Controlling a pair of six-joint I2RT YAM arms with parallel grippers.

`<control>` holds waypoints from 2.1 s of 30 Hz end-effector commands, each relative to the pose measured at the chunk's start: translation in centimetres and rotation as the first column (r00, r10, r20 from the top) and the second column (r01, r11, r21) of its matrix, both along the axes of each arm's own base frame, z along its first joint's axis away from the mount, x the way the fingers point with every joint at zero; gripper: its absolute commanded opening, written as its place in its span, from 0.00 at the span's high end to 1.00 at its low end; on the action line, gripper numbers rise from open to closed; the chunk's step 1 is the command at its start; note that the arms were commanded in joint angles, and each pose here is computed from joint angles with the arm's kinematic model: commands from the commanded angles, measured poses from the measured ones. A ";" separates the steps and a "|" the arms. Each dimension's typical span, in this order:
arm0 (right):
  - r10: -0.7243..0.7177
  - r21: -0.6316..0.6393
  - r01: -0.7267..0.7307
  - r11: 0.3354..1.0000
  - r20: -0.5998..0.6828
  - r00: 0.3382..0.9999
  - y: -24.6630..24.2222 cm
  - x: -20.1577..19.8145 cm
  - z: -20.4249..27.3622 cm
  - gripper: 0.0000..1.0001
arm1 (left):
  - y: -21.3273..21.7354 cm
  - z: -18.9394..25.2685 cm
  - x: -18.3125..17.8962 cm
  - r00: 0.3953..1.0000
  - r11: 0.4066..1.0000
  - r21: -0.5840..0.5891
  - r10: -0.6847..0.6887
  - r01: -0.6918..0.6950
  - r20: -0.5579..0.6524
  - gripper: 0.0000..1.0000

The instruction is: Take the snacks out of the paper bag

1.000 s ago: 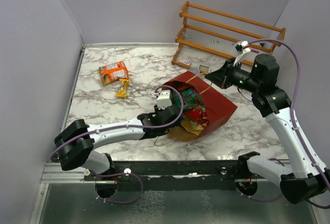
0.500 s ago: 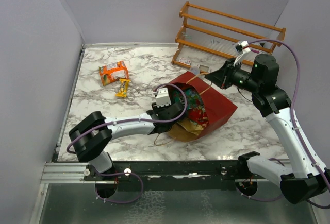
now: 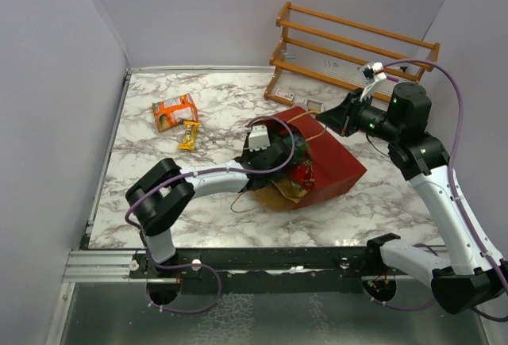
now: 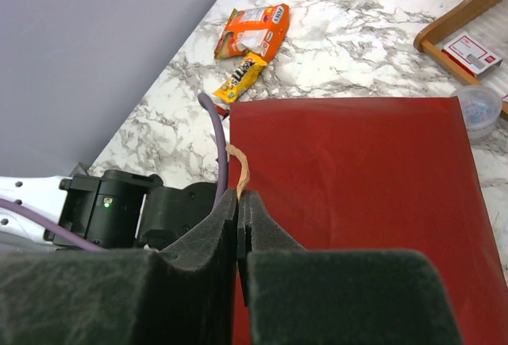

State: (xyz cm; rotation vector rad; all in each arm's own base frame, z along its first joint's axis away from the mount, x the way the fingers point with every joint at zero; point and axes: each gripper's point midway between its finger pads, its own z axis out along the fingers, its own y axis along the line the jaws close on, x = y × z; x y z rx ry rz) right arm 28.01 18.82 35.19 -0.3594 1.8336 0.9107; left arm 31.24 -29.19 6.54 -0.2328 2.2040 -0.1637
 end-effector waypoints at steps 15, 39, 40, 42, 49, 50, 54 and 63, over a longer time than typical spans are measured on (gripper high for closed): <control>-0.059 0.014 0.059 0.998 0.048 0.997 -0.8 -0.1 1.5 0.98 | -2.8 10.9 -5.9 0.921 0.868 -0.307 -0.371 0.390 0.118 1.00; -0.149 0.037 0.147 0.988 0.060 0.987 -2.0 0.1 2.1 0.98 | 4.4 33.8 -12.4 0.710 0.712 -0.267 -0.441 0.649 0.550 1.00; -0.149 0.038 0.147 0.988 0.062 0.987 -2.0 0.1 2.2 0.98 | 5.1 34.8 -12.6 0.700 0.719 -0.251 -0.433 0.648 0.568 1.00; -0.147 0.037 0.145 0.989 0.061 0.987 -2.0 0.1 2.1 0.98 | 6.8 36.4 -12.8 0.692 0.745 -0.219 -0.410 0.630 0.595 1.00; -0.147 0.038 0.144 0.989 0.064 0.987 -2.0 0.1 2.2 0.98 | 13.2 41.4 -13.0 0.673 0.853 -0.129 -0.296 0.506 0.678 1.00; -0.147 0.038 0.145 0.989 0.065 0.987 -2.0 0.1 2.2 0.98 | 14.0 41.9 -12.9 0.674 0.869 -0.120 -0.278 0.480 0.684 1.00; -0.147 0.036 0.145 0.989 0.064 0.987 -2.0 0.1 2.2 0.98 | 16.6 41.6 -11.3 0.744 0.944 -0.105 -0.175 0.313 0.645 1.00; -0.145 0.035 0.143 0.989 0.061 0.988 -2.0 0.0 2.1 0.98 | 20.0 33.0 -7.6 0.861 0.995 0.013 0.080 -0.101 0.503 1.00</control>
